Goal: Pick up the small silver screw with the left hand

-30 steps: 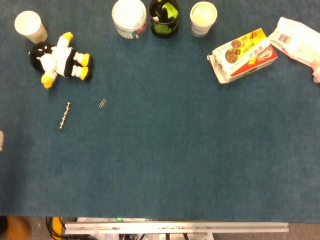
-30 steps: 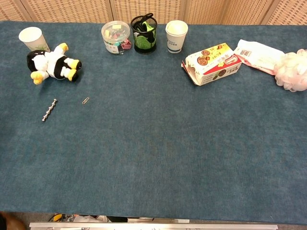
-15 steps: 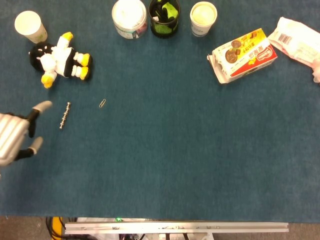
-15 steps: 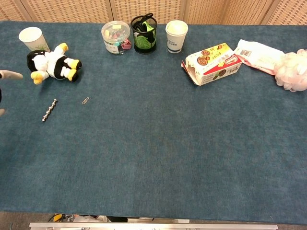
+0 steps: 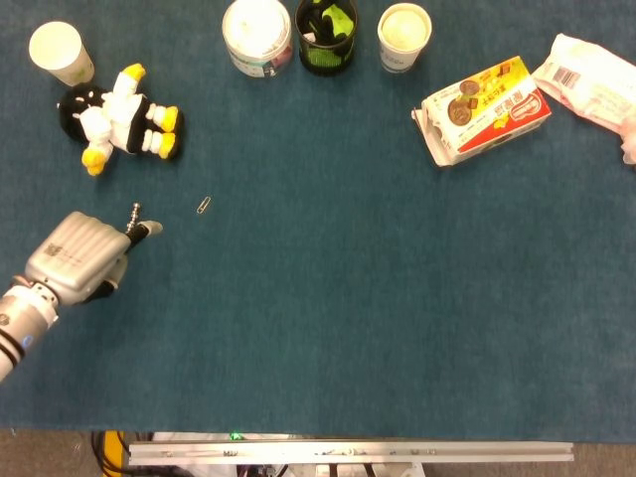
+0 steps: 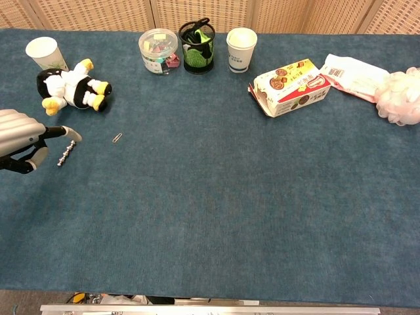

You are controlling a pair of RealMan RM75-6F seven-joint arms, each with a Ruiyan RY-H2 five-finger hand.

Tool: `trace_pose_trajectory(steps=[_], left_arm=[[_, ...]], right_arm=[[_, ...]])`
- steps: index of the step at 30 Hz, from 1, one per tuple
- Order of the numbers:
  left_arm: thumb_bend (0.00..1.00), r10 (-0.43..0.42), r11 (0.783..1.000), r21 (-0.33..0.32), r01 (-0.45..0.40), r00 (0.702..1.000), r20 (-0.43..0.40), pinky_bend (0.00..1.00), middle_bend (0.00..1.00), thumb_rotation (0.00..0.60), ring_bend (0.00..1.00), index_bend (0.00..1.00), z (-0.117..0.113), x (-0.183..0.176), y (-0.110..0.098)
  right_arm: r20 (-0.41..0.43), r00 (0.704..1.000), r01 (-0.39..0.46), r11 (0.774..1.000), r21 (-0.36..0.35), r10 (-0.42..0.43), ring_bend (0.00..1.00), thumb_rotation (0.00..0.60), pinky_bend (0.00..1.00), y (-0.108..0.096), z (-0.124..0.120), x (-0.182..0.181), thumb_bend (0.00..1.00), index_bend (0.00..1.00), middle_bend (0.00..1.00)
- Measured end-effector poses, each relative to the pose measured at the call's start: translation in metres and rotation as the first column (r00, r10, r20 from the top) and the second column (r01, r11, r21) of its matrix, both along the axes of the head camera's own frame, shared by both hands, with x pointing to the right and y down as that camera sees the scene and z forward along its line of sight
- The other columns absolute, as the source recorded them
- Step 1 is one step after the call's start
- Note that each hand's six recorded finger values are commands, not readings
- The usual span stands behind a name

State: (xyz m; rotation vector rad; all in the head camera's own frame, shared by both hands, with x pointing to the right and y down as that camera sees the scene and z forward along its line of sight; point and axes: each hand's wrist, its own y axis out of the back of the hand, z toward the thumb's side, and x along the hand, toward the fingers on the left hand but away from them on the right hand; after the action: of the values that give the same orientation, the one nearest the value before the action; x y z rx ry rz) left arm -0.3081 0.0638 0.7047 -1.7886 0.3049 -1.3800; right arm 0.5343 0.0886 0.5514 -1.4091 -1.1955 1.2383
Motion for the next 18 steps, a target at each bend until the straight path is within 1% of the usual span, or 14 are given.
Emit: trace_pose_trajectory(steps=[3, 9, 14, 18], left_arm=[[0.78, -0.003, 1.000, -0.031, 0.005, 0.999, 0.047, 0.80, 0.84, 0.600, 0.86, 0.13, 0.009, -0.001, -0.003], [0.79, 0.006, 0.997, -0.071, 0.005, 0.990, 0.143, 0.80, 0.85, 0.600, 0.87, 0.13, 0.021, -0.005, -0.005], [0.79, 0.011, 0.994, -0.105, 0.010, 0.980, 0.201, 0.80, 0.85, 0.589, 0.87, 0.13, 0.028, -0.008, 0.000], [0.79, 0.013, 0.992, -0.123, 0.016, 0.973, 0.230, 0.81, 0.85, 0.579, 0.87, 0.13, 0.030, -0.011, 0.005]], right_arm=[[0.000, 1.000, -0.003, 1.000, -0.003, 0.003, 0.63, 0.600, 0.43, 0.000, 0.001, 0.000, 0.31, 0.54, 0.62], [0.000, 1.000, -0.006, 1.000, -0.006, 0.006, 0.63, 0.600, 0.43, 0.001, 0.002, 0.000, 0.31, 0.54, 0.62], [0.002, 1.000, -0.009, 1.000, -0.006, 0.009, 0.63, 0.600, 0.43, 0.002, 0.002, 0.001, 0.31, 0.54, 0.62], [0.002, 1.000, -0.011, 1.000, -0.004, 0.011, 0.63, 0.600, 0.43, 0.002, 0.002, 0.002, 0.31, 0.54, 0.62]])
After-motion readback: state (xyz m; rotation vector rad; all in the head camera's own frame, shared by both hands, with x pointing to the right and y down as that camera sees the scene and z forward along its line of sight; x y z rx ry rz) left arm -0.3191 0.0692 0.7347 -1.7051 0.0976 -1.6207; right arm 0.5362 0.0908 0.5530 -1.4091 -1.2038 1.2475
